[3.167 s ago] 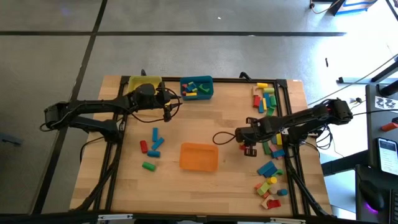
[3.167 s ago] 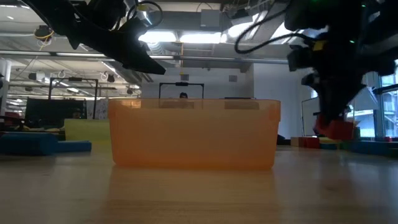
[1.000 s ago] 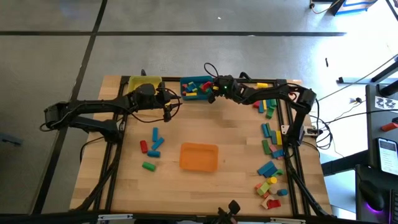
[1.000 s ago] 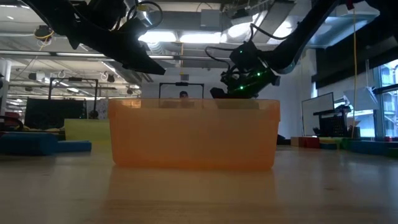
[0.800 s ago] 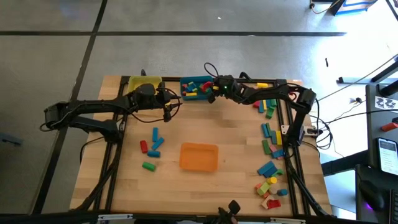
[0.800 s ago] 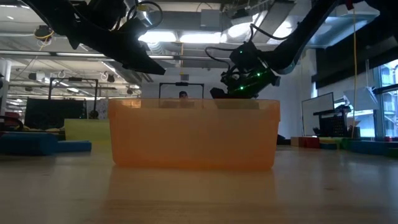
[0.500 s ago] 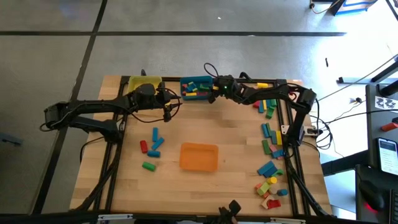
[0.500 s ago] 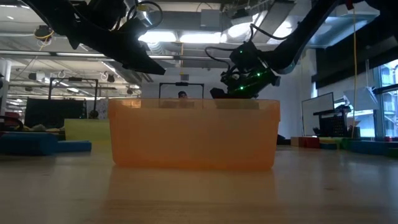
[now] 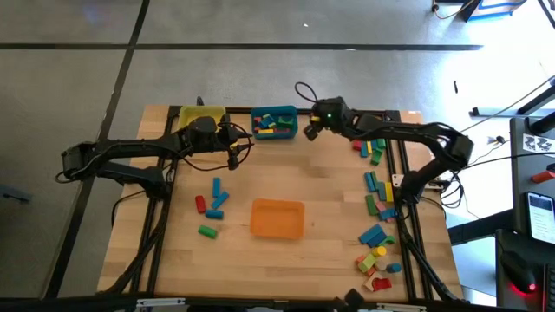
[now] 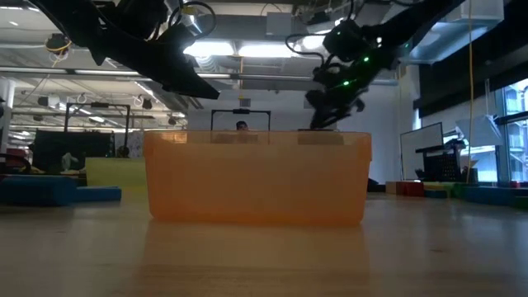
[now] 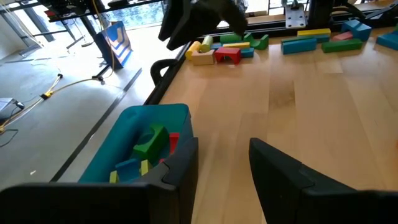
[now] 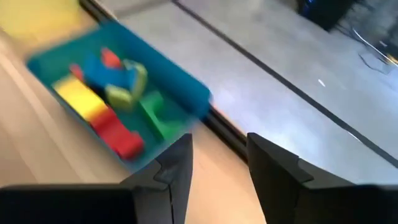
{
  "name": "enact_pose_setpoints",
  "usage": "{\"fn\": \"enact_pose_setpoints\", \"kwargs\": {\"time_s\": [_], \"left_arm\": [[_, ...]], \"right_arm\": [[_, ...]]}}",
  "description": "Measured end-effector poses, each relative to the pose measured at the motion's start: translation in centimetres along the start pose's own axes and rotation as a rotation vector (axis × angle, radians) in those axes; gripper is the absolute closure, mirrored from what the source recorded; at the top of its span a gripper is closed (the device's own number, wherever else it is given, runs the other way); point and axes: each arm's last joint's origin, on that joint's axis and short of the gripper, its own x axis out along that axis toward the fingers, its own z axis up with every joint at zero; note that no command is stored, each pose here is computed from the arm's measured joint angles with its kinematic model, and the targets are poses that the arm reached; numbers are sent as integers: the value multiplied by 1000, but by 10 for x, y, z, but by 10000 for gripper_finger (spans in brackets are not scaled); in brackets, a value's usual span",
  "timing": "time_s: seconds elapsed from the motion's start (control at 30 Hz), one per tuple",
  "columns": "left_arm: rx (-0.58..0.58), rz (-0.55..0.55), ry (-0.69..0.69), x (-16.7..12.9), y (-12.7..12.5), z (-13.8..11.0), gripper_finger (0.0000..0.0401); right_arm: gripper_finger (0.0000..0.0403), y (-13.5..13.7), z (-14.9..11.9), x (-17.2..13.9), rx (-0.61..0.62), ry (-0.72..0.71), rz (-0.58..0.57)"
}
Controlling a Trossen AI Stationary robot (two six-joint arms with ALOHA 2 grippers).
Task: Sort blocks by size
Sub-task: Put the red arch block into the blue bin
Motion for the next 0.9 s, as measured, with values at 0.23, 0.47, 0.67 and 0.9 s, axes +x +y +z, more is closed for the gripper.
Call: {"fn": "enact_pose_setpoints", "kwargs": {"time_s": [0.23, 0.47, 0.67, 0.9], "left_arm": [[0, 0, 0, 0, 0, 0, 274], [0, 0, 0, 0, 0, 0, 274], [-4, 0, 0, 0, 0, 0, 274], [-7, 0, 1, 0, 0, 0, 274]], "right_arm": [[253, -12, -17, -26, -21, 217, -101], [253, -17, -40, -35, 63, 442, -202], [237, -28, -51, -38, 158, 561, -259], [178, -50, -65, -32, 324, 666, -221]]}}
